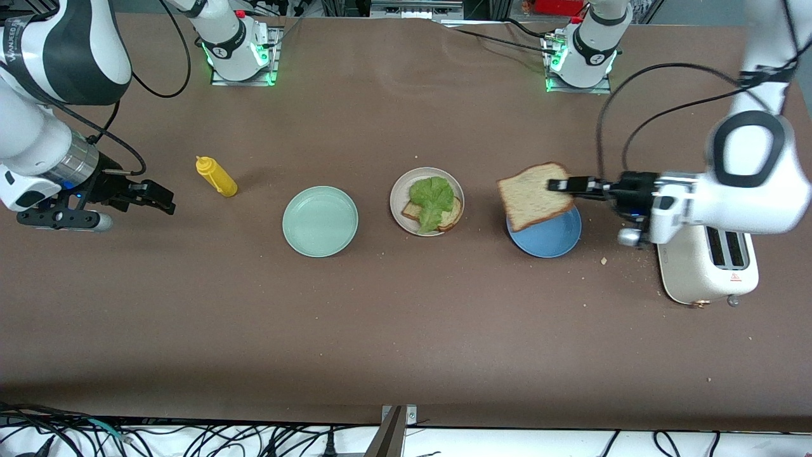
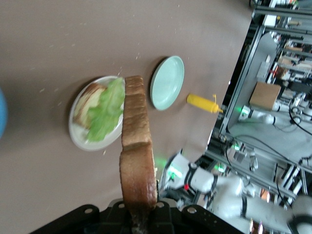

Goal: Make sandwich in beige plate with both arms

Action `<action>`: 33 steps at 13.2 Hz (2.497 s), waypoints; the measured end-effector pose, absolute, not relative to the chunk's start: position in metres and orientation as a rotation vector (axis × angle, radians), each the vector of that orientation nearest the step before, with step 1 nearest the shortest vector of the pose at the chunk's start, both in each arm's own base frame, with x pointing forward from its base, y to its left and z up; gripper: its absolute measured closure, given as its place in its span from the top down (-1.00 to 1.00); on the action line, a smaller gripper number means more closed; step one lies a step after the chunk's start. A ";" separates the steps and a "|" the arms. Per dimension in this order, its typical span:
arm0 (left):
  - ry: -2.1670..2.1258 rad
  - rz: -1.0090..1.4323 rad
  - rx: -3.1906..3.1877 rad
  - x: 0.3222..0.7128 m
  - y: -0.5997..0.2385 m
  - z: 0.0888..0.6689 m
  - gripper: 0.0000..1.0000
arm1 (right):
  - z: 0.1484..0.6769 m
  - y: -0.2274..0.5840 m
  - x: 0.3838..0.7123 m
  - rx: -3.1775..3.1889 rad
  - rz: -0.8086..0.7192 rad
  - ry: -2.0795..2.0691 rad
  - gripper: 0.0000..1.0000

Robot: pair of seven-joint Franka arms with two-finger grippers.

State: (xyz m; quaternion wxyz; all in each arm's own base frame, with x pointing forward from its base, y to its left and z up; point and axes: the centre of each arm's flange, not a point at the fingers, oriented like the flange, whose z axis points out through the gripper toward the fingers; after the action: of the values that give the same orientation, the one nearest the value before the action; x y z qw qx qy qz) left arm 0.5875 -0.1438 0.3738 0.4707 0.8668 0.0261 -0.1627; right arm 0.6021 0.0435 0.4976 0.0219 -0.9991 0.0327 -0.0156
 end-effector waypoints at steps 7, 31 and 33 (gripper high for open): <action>0.043 -0.390 2.197 0.527 -0.308 0.263 -0.84 | 0.498 0.043 0.602 -3.096 -0.047 0.103 1.00; -0.069 -0.493 2.627 0.591 -0.170 0.348 1.00 | 0.498 0.042 0.602 -3.109 -0.047 0.097 1.00; -0.032 -0.476 2.728 0.609 -0.134 0.398 1.00 | 0.498 0.042 0.602 -3.112 -0.047 0.095 1.00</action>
State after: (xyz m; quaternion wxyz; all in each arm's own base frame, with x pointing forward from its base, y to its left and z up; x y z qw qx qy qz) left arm 0.6091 -0.1338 0.3978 0.1849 0.9681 -0.0112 -0.1690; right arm 0.6016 0.0417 0.4979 0.0137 -0.9993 0.0305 -0.0150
